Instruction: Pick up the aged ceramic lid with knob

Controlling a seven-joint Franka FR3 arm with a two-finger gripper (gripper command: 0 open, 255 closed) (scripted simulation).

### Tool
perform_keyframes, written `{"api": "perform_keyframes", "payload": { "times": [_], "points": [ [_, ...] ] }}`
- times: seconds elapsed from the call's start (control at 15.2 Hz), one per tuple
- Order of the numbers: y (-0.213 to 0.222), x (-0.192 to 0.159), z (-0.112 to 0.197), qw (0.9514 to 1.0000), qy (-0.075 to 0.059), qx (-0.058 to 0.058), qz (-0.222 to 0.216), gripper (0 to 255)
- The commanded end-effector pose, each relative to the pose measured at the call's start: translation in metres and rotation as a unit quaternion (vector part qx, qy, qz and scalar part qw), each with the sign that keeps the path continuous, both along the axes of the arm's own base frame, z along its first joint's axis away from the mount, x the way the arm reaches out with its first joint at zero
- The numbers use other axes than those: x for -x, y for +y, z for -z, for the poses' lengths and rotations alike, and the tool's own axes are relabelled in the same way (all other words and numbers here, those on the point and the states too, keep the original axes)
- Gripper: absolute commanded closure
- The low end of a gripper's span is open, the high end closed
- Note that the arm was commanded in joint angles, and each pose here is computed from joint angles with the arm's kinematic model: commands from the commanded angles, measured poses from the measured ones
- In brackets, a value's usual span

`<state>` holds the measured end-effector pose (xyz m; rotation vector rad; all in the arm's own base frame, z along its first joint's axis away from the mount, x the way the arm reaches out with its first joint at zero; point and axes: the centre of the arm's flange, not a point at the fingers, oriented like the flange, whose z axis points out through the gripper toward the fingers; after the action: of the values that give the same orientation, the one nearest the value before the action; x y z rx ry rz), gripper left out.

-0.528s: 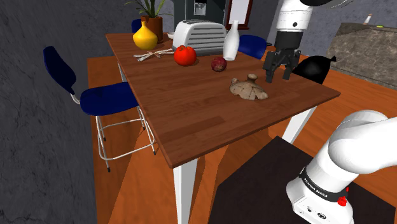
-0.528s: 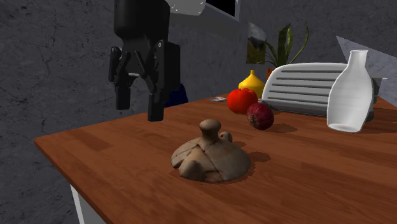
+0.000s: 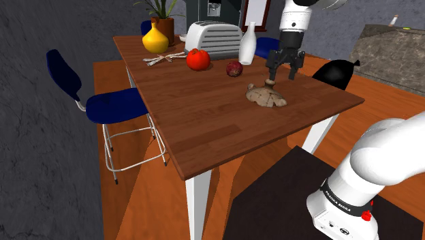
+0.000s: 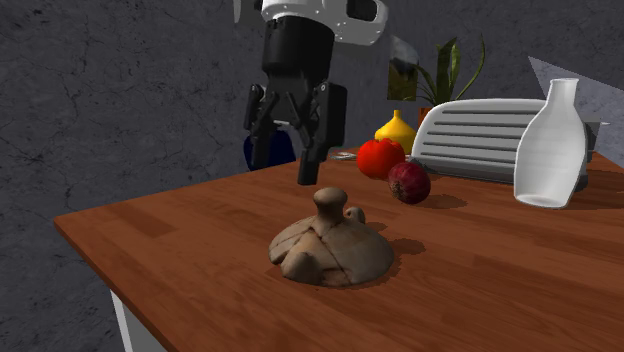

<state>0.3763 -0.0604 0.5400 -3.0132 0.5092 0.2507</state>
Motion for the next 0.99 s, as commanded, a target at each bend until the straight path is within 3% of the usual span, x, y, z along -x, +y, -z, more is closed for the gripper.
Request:
{"api": "perform_keyframes", "payload": {
  "times": [0.0,0.26,0.92],
  "points": [
    [-0.016,-0.023,0.002,0.9998,0.004,-0.005,0.02,0],
    [-0.046,-0.07,0.01,0.998,0.011,-0.015,0.06,0],
    [-0.049,-0.073,0.05,0.9979,0.012,-0.016,0.062,0]
  ]
}}
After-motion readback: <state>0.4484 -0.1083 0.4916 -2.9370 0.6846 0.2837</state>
